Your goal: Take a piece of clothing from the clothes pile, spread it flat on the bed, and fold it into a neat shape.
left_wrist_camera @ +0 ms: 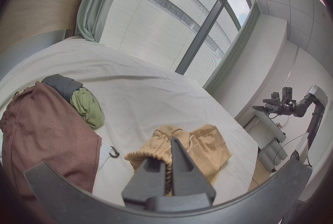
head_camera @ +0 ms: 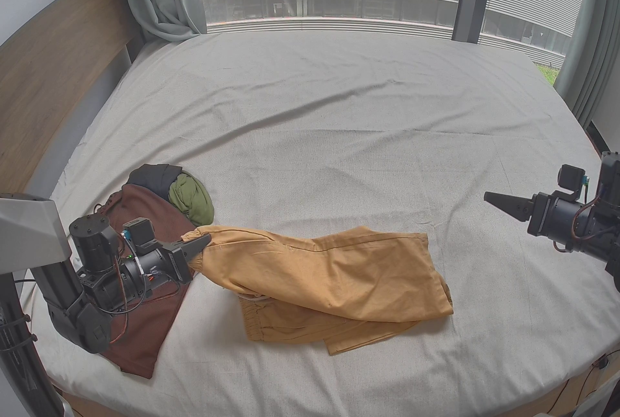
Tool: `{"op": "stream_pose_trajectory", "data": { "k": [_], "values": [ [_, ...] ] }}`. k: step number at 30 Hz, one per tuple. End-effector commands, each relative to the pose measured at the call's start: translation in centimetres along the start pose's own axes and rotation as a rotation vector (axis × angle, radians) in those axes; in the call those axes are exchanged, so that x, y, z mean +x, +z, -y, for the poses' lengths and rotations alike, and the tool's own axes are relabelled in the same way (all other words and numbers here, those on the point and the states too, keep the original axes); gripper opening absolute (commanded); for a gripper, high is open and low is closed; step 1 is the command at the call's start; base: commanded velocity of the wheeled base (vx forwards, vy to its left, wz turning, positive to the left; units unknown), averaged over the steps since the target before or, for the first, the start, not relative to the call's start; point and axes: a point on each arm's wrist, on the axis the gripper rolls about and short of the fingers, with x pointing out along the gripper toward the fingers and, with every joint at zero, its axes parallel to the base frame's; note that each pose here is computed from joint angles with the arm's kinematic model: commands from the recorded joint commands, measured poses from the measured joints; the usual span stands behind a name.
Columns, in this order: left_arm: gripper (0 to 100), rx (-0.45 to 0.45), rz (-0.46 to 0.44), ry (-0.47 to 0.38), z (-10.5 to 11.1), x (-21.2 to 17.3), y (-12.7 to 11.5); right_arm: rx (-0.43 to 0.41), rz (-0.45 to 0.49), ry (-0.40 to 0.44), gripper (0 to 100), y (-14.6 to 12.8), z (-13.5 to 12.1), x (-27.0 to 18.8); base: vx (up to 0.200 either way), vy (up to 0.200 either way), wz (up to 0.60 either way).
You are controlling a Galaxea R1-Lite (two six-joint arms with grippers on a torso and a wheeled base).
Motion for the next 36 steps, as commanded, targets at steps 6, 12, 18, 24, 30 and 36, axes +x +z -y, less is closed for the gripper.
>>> {"op": "stream_pose_trajectory", "data": {
  "k": [6,12,18,24,30,36],
  "values": [
    [0,0.002,0.002,-0.006,0.1,0.2,0.0,0.055,-0.050,-0.004,100,-1.7,1.7,2.7,0.000,0.000,0.00],
    [0,0.003,-0.005,-0.013,0.3,0.3,-0.2,0.092,-0.065,-0.010,100,-2.5,2.5,4.0,0.000,0.000,0.00],
    [0,0.006,0.000,-0.015,0.3,0.3,0.0,0.118,-0.098,-0.006,100,-4.5,3.7,6.4,0.000,0.000,0.00],
    [0,0.004,0.000,-0.015,0.3,0.3,0.0,0.168,-0.079,0.013,100,-5.3,4.1,7.9,0.000,0.000,0.00],
    [0,0.003,-0.005,-0.013,0.3,0.3,-0.2,0.198,-0.106,0.023,100,-6.8,4.5,9.6,0.000,0.000,0.00],
    [0,0.002,-0.001,-0.011,0.2,0.4,-0.1,0.212,-0.134,0.023,100,-7.9,5.0,10.6,0.000,0.000,0.00]
  ]
}}
